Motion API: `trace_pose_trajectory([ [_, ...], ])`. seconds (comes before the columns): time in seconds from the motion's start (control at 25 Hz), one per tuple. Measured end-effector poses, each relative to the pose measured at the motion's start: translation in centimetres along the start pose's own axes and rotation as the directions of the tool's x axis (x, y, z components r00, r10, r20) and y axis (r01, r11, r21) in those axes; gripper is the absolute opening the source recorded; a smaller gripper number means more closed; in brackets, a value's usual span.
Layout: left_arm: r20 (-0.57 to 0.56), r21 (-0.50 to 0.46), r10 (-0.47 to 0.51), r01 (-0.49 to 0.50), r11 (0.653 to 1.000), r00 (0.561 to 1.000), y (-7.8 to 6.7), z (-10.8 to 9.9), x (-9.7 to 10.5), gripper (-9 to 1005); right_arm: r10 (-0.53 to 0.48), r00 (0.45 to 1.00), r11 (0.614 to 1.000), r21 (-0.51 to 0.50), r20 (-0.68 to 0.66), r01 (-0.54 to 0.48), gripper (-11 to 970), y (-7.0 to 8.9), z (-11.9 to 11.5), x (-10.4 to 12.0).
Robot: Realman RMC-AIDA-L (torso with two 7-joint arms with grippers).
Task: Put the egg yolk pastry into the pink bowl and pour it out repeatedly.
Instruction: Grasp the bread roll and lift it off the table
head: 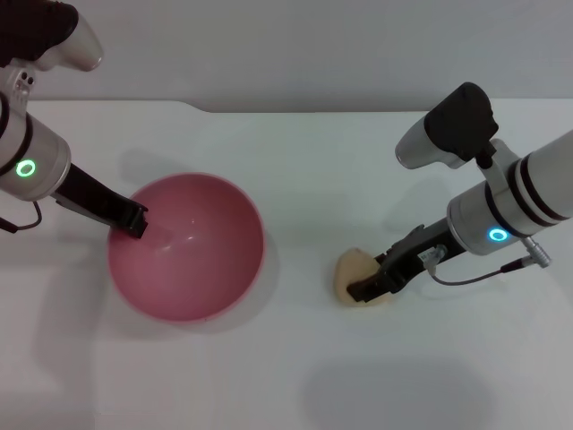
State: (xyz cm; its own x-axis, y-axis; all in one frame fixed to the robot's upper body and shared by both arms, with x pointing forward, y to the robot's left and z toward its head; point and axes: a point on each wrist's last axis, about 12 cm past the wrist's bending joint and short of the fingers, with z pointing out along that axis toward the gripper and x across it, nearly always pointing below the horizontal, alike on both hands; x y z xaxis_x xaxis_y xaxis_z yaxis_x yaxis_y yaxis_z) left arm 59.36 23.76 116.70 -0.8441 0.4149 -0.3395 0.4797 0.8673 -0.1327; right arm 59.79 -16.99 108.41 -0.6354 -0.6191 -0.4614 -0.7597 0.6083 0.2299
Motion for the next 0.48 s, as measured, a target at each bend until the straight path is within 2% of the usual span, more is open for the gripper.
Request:
trace_pose_trajectory([
  [0.12, -0.001, 0.001, 0.0, 0.0, 1.0, 1.0, -0.01, 0.02, 0.01, -2, 0.018, 1.0, 1.0, -0.002, 0.026, -0.018, 654, -0.16, -0.18, -0.17],
  [0.48, 0.0, -0.001, -0.001, 0.001, 1.0, 1.0, 0.04, 0.02, 0.01, -1, 0.088, 0.993, 0.996, -0.017, 0.082, -0.087, 494, -0.95, -1.04, -0.03],
])
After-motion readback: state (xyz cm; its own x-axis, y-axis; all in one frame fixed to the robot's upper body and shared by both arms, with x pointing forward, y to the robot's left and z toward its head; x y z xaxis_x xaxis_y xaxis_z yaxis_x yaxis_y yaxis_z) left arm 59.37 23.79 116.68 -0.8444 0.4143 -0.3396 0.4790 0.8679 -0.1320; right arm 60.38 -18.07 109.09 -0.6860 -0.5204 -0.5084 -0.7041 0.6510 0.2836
